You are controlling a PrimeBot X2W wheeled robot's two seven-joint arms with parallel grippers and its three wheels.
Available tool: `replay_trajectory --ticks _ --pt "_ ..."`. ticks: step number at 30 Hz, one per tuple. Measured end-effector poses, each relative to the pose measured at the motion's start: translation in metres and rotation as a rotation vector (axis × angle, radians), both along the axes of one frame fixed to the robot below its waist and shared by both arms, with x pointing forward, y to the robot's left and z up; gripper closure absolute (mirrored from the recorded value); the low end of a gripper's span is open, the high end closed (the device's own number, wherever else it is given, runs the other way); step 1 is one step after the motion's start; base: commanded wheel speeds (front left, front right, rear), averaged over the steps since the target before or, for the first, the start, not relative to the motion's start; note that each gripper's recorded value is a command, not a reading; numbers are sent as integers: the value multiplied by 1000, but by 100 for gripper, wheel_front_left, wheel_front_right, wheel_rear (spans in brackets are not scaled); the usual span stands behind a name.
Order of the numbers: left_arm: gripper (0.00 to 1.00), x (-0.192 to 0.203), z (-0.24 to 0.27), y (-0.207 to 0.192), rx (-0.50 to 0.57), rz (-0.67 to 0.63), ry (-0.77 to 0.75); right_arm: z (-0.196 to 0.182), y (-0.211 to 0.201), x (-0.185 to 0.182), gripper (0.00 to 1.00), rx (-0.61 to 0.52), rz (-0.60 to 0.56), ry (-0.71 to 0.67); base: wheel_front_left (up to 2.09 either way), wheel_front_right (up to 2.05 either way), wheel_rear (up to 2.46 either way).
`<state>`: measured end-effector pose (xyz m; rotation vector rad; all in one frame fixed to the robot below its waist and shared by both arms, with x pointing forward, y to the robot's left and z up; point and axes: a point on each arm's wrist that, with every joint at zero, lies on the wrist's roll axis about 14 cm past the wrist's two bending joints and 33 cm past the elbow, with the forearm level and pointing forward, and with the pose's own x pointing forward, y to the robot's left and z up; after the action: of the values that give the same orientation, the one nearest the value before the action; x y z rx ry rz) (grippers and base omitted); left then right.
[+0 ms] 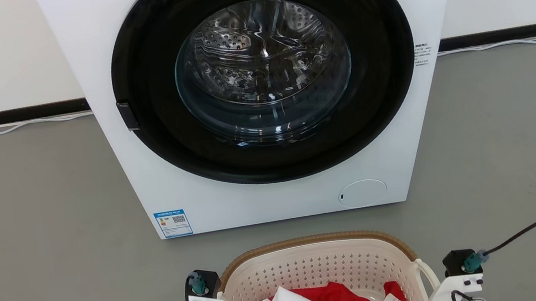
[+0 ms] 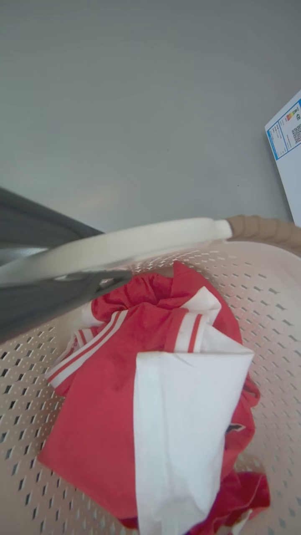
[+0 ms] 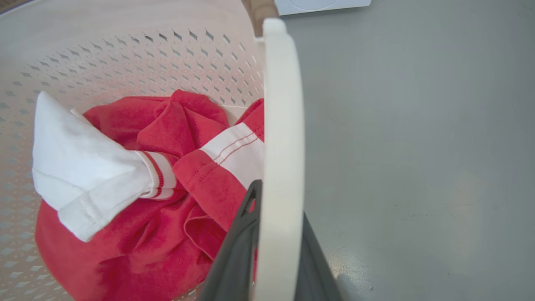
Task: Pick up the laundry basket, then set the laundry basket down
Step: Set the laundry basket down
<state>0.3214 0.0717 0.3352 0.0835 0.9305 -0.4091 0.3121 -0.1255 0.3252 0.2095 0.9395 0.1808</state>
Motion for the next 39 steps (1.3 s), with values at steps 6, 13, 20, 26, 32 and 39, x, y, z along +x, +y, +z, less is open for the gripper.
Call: replay_trajectory --ticks 6,13,20,26,32,39 --pt "100 1 -1 1 -1 3 -2 2 1 5 100 0 3 -10 0 0 0" --pt "100 1 -7 3 -4 15 14 -3 2 5 100 0 8 2 0 0 0" --pt "100 11 -10 6 3 32 6 -4 5 17 100 -2 18 -19 0 0 0" --pt "100 30 -16 12 13 50 2 -6 11 39 100 13 19 -37 0 0 0" --pt "100 57 -22 16 16 67 -27 -10 16 68 100 13 34 -69 0 0 0" --pt "100 78 -39 20 24 73 -23 -28 19 87 100 12 47 -63 0 0 0"
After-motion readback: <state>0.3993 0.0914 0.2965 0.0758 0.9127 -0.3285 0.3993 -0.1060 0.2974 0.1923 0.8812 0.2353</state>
